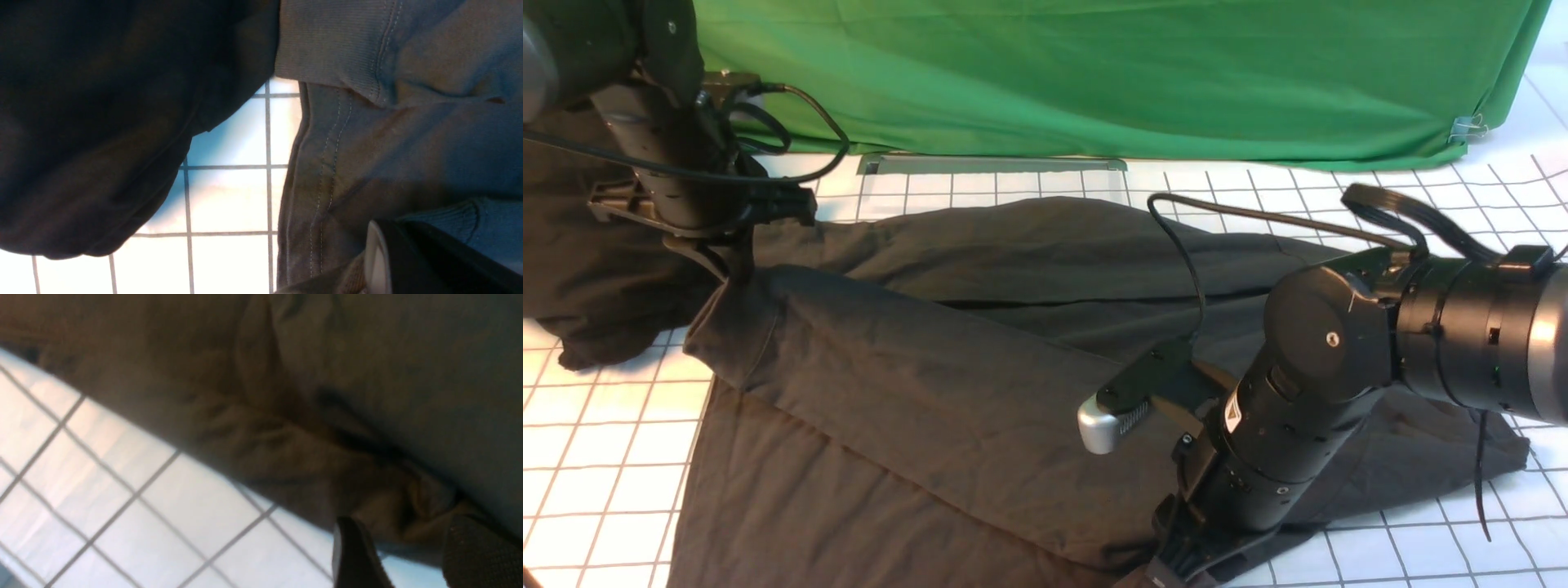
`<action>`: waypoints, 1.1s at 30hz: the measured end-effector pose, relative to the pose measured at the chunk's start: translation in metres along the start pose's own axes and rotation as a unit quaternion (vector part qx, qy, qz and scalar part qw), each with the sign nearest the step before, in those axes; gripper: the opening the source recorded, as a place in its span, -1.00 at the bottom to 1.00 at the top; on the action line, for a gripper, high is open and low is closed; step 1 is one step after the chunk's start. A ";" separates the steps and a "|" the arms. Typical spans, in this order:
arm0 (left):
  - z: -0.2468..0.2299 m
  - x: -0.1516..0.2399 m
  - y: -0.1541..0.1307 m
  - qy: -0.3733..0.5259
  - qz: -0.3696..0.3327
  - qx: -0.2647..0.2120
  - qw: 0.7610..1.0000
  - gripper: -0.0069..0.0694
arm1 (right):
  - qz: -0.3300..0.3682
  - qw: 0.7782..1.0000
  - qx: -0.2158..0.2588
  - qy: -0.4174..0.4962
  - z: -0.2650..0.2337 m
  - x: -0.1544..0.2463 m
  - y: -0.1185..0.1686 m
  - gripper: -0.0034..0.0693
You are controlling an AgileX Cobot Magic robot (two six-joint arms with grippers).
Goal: Fold a long-sleeved shirt over a white checkered tablecloth.
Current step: 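Fold the left side of the black T-shirt inward over its body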
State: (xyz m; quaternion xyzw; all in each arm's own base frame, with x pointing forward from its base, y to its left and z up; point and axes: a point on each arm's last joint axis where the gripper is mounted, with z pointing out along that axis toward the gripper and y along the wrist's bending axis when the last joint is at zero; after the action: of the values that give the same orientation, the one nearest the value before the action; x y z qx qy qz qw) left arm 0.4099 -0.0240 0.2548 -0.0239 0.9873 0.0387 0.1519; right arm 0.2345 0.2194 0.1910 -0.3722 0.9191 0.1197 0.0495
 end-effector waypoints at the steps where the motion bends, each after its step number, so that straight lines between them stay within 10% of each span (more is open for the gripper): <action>1: 0.000 -0.001 0.000 -0.004 0.000 0.001 1.000 -0.79 | 0.002 1.000 -0.001 0.003 0.000 0.000 0.000 -0.08; 24: 0.000 -0.005 -0.001 -0.028 0.010 0.005 1.000 -0.79 | 0.021 0.999 0.026 -0.021 0.026 -0.011 -0.010 -0.09; 33: 0.000 -0.005 -0.001 -0.028 0.011 0.005 1.000 -0.79 | 0.011 0.999 0.027 -0.027 0.026 -0.012 -0.011 -0.84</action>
State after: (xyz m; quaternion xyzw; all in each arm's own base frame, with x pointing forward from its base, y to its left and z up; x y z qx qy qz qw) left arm 0.4147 -0.0247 0.2564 -0.0116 0.9831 0.0364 0.1790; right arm 0.2505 0.2266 0.1662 -0.3575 0.9242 0.1052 0.0836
